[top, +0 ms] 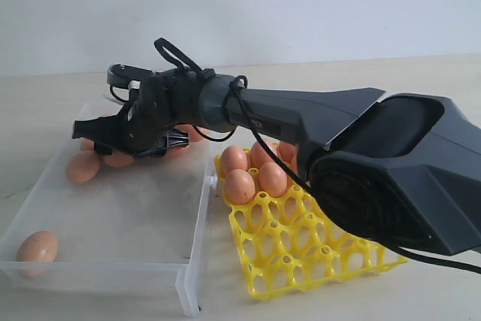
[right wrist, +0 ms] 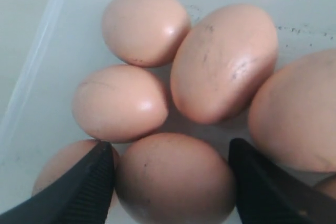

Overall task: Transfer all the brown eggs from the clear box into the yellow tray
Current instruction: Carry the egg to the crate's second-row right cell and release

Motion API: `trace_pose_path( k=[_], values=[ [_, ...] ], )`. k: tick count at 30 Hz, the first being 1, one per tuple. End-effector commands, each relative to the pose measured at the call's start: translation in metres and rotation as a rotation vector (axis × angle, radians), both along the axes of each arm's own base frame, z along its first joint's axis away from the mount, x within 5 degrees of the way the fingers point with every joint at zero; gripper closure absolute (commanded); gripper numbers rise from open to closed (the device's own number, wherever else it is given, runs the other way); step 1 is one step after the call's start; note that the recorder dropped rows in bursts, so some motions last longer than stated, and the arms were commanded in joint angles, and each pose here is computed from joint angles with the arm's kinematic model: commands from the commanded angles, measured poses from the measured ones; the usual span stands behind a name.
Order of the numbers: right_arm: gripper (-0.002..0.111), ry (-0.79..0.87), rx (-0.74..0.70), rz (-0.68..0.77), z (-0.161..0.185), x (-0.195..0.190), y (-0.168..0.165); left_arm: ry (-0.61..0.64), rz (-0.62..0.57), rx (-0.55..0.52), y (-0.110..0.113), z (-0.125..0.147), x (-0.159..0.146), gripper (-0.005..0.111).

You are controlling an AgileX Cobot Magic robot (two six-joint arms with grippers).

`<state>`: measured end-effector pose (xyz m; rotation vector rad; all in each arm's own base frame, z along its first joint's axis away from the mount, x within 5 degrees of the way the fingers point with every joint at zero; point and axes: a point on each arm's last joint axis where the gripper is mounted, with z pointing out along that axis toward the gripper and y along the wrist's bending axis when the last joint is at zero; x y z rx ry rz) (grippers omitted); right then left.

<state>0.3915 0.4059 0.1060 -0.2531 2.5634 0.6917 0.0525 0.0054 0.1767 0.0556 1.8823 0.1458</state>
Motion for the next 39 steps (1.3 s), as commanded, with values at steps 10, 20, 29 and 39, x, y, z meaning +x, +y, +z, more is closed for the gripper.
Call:
trace_pose_path(
  k=[10,20,29,39],
  values=[
    [0.108,-0.3,-0.414,0.285,0.096,-0.003,-0.036,-0.019,-0.007,-0.007,-0.001,0.002,0.0,0.107],
    [0.108,-0.248,-0.699,0.255,0.128,-0.029,-0.103,-0.019,-0.007,-0.007,-0.001,0.002,0.0,0.107],
    [0.108,-0.217,-0.732,0.133,0.124,-0.062,-0.182,-0.019,-0.007,-0.007,-0.001,0.002,0.0,0.107],
    [0.108,-0.116,-0.812,0.064,0.105,-0.083,-0.237,-0.019,-0.007,-0.007,-0.001,0.002,0.0,0.107]
  ],
)
